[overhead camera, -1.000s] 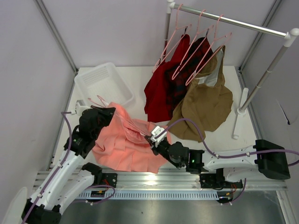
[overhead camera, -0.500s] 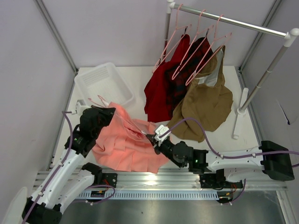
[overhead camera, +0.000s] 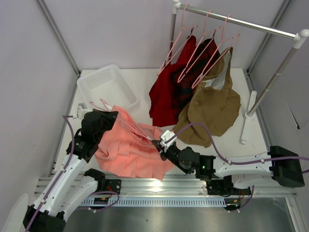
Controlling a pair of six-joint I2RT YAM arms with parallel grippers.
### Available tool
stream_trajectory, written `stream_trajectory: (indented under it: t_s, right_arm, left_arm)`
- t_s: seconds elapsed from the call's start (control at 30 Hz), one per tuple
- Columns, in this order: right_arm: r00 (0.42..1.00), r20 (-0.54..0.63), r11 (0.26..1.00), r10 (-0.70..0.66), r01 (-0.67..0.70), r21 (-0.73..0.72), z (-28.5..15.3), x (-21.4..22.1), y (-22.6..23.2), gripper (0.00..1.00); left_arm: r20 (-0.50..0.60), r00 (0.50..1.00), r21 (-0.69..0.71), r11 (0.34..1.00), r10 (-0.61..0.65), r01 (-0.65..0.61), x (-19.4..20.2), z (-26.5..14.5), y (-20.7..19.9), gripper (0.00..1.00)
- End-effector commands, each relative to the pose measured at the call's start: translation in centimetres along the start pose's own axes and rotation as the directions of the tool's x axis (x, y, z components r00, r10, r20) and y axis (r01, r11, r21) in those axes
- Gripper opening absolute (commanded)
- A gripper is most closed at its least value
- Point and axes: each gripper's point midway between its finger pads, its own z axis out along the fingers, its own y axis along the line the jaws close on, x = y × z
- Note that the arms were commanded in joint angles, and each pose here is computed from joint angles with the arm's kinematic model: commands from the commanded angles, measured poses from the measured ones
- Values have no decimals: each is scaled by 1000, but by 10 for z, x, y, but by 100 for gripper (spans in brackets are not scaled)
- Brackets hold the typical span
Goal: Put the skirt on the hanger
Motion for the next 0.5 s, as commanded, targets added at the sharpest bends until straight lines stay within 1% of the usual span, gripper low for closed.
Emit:
stream_trajectory:
  t_s: [0.0, 0.23, 0.47]
  right_arm:
    - [996, 77, 999, 44, -43, -14, 1, -25, 5, 0]
    - [995, 65, 996, 76, -72, -58, 0, -23, 14, 0]
    - [997, 51, 997, 58, -56, -44, 6, -15, 16, 0]
  left_arm:
    - [15, 999, 54, 998, -32, 32, -8, -2, -19, 0]
    - [19, 999, 49, 998, -34, 33, -8, -1, -15, 0]
    - [6, 999, 74, 996, -43, 42, -7, -5, -21, 0]
